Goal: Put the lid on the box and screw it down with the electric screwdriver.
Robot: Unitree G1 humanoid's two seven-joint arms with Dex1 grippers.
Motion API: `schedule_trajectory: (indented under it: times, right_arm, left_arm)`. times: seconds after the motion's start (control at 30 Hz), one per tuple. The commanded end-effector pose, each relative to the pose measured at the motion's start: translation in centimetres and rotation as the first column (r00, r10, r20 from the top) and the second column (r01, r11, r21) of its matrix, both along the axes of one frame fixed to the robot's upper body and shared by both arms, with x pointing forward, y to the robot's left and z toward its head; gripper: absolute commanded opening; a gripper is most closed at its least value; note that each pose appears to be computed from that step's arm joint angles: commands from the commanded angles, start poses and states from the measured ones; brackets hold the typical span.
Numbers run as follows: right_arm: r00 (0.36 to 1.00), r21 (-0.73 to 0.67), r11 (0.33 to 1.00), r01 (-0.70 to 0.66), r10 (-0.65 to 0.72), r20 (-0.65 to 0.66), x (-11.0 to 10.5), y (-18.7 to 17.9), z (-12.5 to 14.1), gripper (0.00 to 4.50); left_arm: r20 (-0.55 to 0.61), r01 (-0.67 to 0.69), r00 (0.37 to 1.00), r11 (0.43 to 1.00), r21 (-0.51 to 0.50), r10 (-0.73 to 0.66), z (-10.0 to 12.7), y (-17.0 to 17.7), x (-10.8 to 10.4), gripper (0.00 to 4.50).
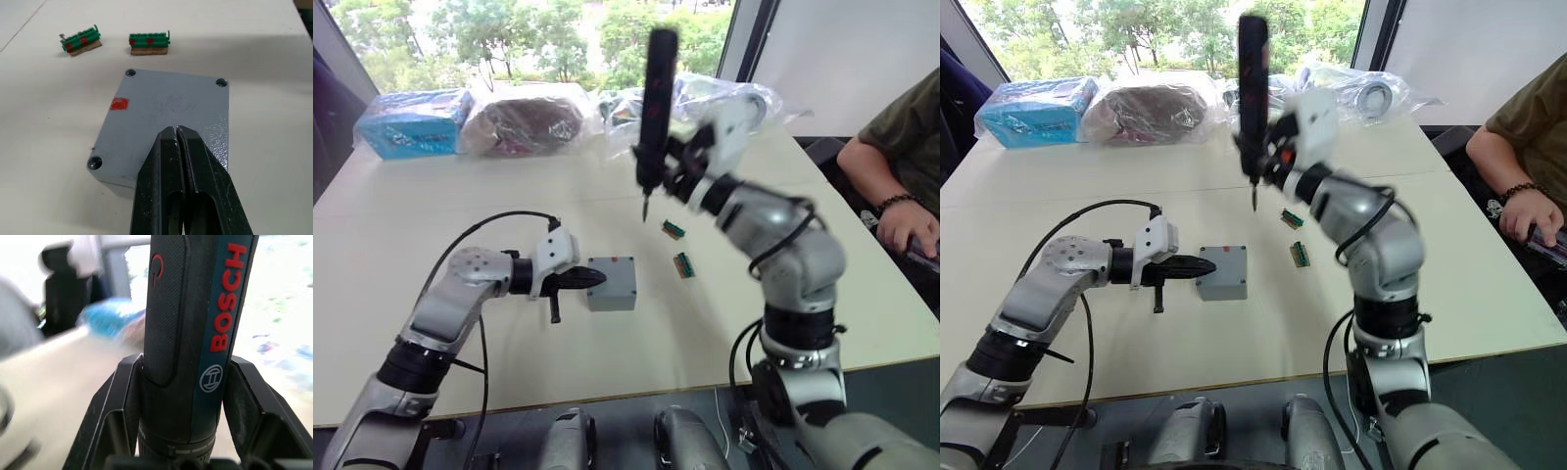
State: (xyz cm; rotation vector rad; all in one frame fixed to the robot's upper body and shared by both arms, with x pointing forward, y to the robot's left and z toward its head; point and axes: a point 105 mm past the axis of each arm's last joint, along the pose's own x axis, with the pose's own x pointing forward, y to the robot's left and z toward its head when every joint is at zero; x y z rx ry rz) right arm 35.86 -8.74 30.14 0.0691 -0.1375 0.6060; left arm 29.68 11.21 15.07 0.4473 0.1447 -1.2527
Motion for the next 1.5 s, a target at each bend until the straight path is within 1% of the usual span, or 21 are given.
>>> schedule_trajectory:
  times: [0.03, 0.1, 0.23, 0.3, 0.37, 0.63, 0.83, 0.87, 0.9, 0.93, 0.97, 1.0, 1.07, 1.17, 1.23, 1.3, 1.33, 1.4, 1.43, 1.47, 1.5]
  right_arm:
    - [0.962, -0.154, 0.984, 0.089, -0.125, -0.245, 0.7, -3.9, -1.5, 1.84]
    - [0.916, -0.206, 0.973, 0.101, -0.172, -0.361, 0.9, -5.7, -2.8, 1.84]
    - [0.829, -0.331, 0.941, 0.077, -0.245, -0.503, 1.0, -8.5, -5.3, 1.84]
    - [0.74, -0.408, 0.911, 0.058, -0.314, -0.595, 0.9, -10.1, -7.9, 1.84]
    - [0.687, -0.453, 0.891, 0.023, -0.343, -0.641, 0.7, -10.9, -9.6, 1.84]
    - [0.587, -0.53, 0.848, -0.005, -0.427, -0.688, 2.2, -12.5, -14.0, 1.84]
    - [0.569, -0.548, 0.836, -0.021, -0.441, -0.694, 2.9, -12.8, -15.4, 1.84]
    - [0.568, -0.546, 0.837, -0.017, -0.442, -0.695, 3.0, -12.8, -15.4, 2.32]
    - [0.578, -0.54, 0.842, -0.012, -0.435, -0.691, 3.2, -12.8, -15.0, 2.82]
    - [0.586, -0.535, 0.845, -0.009, -0.428, -0.688, 3.3, -12.8, -14.8, 3.03]
    - [0.603, -0.542, 0.841, -0.001, -0.432, -0.671, 3.5, -12.8, -14.2, 3.48]
    - [0.625, -0.548, 0.837, 0.004, -0.43, -0.652, 3.7, -12.9, -13.6, 3.76]
    - [0.73, -0.593, 0.805, 0.016, -0.415, -0.543, 4.3, -13.0, -11.6, 4.48]
    - [0.859, -0.649, 0.76, 0.026, -0.349, -0.375, 4.6, -12.4, -8.7, 4.48]
    - [0.938, -0.628, 0.778, 0.014, -0.229, -0.262, 4.2, -10.4, -6.5, 4.48]
    - [0.984, -0.567, 0.822, -0.058, -0.048, -0.171, 3.0, -7.4, -4.8, 4.48]
    - [0.989, -0.544, 0.833, -0.1, 0.022, -0.148, 2.1, -6.2, -4.6, 4.26]
    - [0.989, -0.545, 0.827, -0.138, 0.085, -0.123, 1.0, -5.1, -5.3, 3.77]
    - [0.987, -0.556, 0.816, -0.159, 0.112, -0.117, 0.4, -4.6, -6.1, 3.36]
    - [0.984, -0.565, 0.806, -0.176, 0.134, -0.115, -0.1, -4.2, -6.9, 3.19]
    - [0.981, -0.559, 0.806, -0.196, 0.153, -0.123, -0.6, -3.6, -7.8, 2.68]
  left_arm:
    - [0.084, 0.033, 0.996, 0.998, -0.056, -0.028, 3.8, 0.3, -1.3, 0.0]
    - [0.102, 0.037, 0.994, 0.997, -0.061, -0.031, 4.6, 0.5, -1.7, 0.0]
    - [0.136, 0.036, 0.99, 0.998, -0.056, -0.028, 5.9, 0.6, -2.2, 0.0]
    - [0.158, 0.036, 0.987, 0.997, -0.064, -0.025, 6.6, 0.6, -2.4, 0.0]
    - [0.166, 0.033, 0.986, 0.997, -0.072, -0.021, 6.9, 0.6, -2.5, 0.0]
    - [0.177, 0.013, 0.984, 0.996, -0.086, 0.003, 7.6, 0.8, -2.8, 0.0]
    - [0.171, 0.01, 0.985, 0.996, -0.092, 0.006, 7.6, 0.6, -3.2, 0.0]
    - [0.168, 0.005, 0.986, 0.996, -0.091, 0.01, 7.6, 0.6, -3.2, 0.0]
    - [0.159, -0.005, 0.987, 0.996, -0.09, 0.019, 7.4, 0.7, -3.2, 0.0]
    - [0.152, -0.012, 0.988, 0.996, -0.088, 0.025, 7.3, 0.8, -3.1, 0.0]
    - [0.146, -0.021, 0.989, 0.996, -0.083, 0.034, 7.1, 1.0, -3.2, 0.0]
    - [0.143, -0.029, 0.989, 0.996, -0.079, 0.04, 7.0, 1.1, -3.2, 0.0]
    - [0.137, -0.051, 0.989, 0.995, -0.081, 0.062, 7.0, 1.6, -3.2, 0.0]
    - [0.125, -0.104, 0.986, 0.991, -0.089, 0.115, 7.0, 2.5, -2.6, 0.0]
    - [0.114, -0.138, 0.983, 0.988, -0.067, 0.145, 6.3, 3.3, -2.3, 0.0]
    - [0.092, -0.166, 0.981, 0.986, -0.031, 0.168, 5.0, 4.0, -2.0, 0.0]
    - [0.074, -0.181, 0.98, 0.983, -0.025, 0.183, 4.4, 4.3, -1.8, 0.0]
    - [0.06, -0.203, 0.977, 0.979, -0.007, 0.203, 3.5, 5.0, -1.5, 0.0]
    - [0.051, -0.21, 0.976, 0.978, 0.004, 0.21, 3.0, 5.3, -1.3, 0.0]
    - [0.043, -0.215, 0.976, 0.977, 0.011, 0.214, 2.6, 5.5, -1.2, 0.0]
    - [0.033, -0.22, 0.975, 0.975, 0.014, 0.22, 2.1, 5.7, -1.0, 0.0]
